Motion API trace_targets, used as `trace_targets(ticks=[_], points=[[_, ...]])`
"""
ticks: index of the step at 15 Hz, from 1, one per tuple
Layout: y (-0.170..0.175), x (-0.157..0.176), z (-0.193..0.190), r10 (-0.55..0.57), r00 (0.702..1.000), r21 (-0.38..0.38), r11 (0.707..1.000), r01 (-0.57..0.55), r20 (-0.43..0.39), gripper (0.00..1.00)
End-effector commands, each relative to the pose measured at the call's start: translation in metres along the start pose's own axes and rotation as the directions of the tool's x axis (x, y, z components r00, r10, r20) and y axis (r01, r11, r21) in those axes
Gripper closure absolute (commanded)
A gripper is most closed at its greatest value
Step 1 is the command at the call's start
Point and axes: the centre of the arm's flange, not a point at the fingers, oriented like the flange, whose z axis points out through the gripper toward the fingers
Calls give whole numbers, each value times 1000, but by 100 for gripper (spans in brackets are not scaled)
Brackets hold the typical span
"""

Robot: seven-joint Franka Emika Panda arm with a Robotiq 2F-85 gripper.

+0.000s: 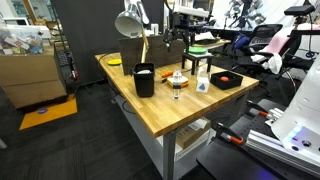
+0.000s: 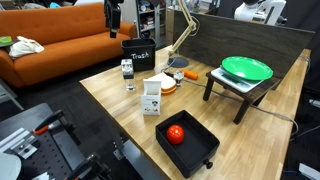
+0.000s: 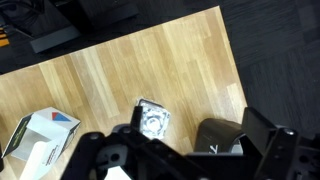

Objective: Move the glass object to the left.

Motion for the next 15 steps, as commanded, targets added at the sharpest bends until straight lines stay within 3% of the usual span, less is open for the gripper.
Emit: trace_targets(ticks=[1,3,15], points=[[4,12,16,62,998,-15,998,-63,-12,0],[9,18,26,86,996,-64,994,-87,-18,0],[10,24,34,77,997,-37,996,-76,15,0]])
